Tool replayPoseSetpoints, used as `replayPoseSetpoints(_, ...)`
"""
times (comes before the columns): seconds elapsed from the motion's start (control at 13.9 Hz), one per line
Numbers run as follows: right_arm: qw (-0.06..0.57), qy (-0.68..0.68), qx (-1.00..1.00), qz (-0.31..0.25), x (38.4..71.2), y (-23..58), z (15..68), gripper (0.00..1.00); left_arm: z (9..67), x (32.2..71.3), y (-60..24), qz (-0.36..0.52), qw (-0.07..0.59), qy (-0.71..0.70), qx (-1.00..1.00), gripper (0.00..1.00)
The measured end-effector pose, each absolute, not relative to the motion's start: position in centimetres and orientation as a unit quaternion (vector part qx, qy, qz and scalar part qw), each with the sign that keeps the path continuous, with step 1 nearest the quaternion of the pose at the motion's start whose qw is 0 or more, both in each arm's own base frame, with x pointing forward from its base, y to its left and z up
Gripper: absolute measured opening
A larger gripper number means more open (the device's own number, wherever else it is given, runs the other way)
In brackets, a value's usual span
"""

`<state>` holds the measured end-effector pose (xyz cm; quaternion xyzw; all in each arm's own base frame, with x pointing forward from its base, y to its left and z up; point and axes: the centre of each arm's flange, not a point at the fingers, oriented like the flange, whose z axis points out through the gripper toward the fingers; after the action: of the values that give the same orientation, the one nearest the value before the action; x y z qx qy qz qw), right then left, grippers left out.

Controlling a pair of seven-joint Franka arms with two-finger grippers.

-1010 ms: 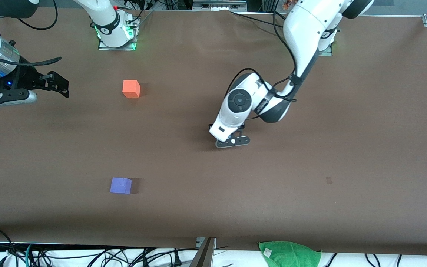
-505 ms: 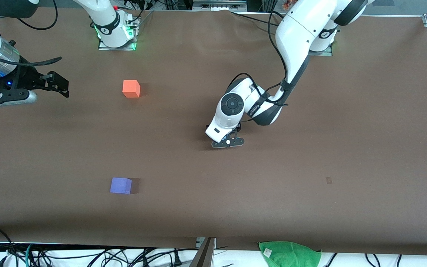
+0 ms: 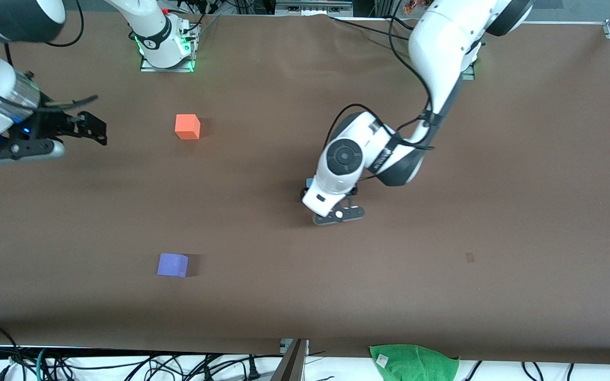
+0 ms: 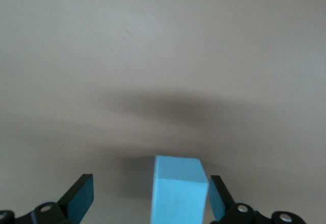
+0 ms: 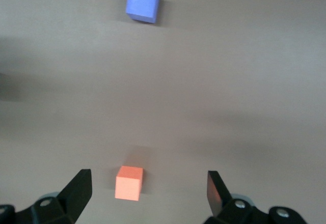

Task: Place blue block between orange and purple blocks
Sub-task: 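Set the blue cube down while the right gripper reaches toward it, then withdraw the left gripper while the right gripper moves over the cube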

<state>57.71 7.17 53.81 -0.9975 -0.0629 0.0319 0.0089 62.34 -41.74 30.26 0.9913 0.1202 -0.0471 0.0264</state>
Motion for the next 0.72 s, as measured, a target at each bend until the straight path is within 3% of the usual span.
replayPoseSetpoints(0.36,0.005,-0.092,-0.992,0.086,60.2,11.6,45.5,1.00,37.8,67.5,-30.9,-0.034,0.029,0.133,0.990,1.00)
replayPoseSetpoints(0.72,0.024,-0.118,-0.990,0.072,60.8,22.0,40.6,1.00,39.9,69.4,-23.2,-0.064,0.011,0.108,0.992,1.00)
